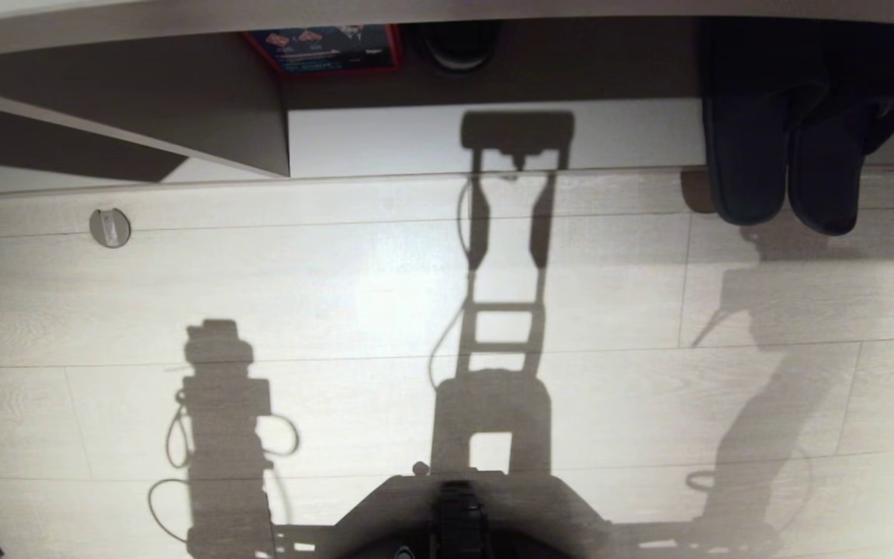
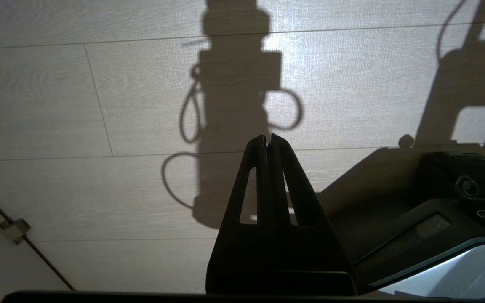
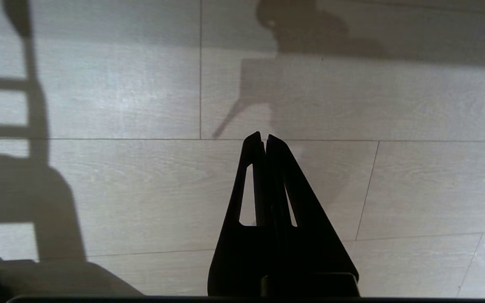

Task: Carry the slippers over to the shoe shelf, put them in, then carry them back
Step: Pick up the slippers in the shoe cabinet

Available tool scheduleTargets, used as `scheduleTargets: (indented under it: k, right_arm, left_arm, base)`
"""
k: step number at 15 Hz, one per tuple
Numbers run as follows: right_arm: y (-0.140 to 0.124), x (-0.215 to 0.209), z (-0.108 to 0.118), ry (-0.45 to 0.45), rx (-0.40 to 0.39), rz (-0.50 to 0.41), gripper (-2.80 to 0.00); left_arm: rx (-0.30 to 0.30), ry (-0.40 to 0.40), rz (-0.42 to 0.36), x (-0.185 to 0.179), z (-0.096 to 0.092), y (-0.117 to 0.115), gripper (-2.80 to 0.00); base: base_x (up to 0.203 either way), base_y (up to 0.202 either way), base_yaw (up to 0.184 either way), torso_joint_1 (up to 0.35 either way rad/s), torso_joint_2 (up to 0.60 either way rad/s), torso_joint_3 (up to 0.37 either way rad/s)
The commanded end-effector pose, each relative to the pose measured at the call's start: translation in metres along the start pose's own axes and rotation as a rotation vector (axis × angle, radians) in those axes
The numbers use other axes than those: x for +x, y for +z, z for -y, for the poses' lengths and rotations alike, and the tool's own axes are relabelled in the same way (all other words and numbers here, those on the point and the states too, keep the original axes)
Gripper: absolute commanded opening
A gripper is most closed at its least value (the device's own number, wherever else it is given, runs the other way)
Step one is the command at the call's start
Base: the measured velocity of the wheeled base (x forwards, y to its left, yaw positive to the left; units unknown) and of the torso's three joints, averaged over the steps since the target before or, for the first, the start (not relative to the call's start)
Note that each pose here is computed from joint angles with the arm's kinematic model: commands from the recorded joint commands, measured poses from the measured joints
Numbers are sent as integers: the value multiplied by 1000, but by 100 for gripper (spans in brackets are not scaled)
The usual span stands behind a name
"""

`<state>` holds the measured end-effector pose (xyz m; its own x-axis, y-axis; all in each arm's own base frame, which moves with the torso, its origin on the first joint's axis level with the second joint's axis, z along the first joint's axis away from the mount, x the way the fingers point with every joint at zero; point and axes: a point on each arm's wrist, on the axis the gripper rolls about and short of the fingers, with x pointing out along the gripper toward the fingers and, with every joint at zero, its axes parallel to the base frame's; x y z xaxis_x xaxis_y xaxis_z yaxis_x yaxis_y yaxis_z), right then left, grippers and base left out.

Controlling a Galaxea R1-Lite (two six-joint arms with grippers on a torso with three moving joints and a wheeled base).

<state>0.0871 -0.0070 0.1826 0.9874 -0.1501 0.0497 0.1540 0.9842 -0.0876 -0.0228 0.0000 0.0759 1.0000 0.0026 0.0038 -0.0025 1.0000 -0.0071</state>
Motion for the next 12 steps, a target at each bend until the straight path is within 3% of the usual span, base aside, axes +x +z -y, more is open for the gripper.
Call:
scheduleTargets:
  k: [1, 4, 9, 12]
  right_arm:
    - [-12, 25, -1, -14, -8, -107, -280]
    - [-18, 50, -1, -31, -5, -127, -280]
    - [-20, 91, 2, -60, 3, -79, -280]
    - [0, 119, 4, -73, 13, 45, -280]
  left_arm:
    - [1, 1, 1, 0, 0, 0, -280]
    - [-1, 1, 1, 0, 0, 0, -280]
    - [-1, 1, -1, 0, 0, 0, -280]
    - [1, 1, 1, 0, 0, 0, -280]
  base:
    - [0, 0, 0, 0, 0, 0]
    - [0, 0, 0, 0, 0, 0]
    - [0, 0, 0, 0, 0, 0]
    - [0, 0, 0, 0, 0, 0]
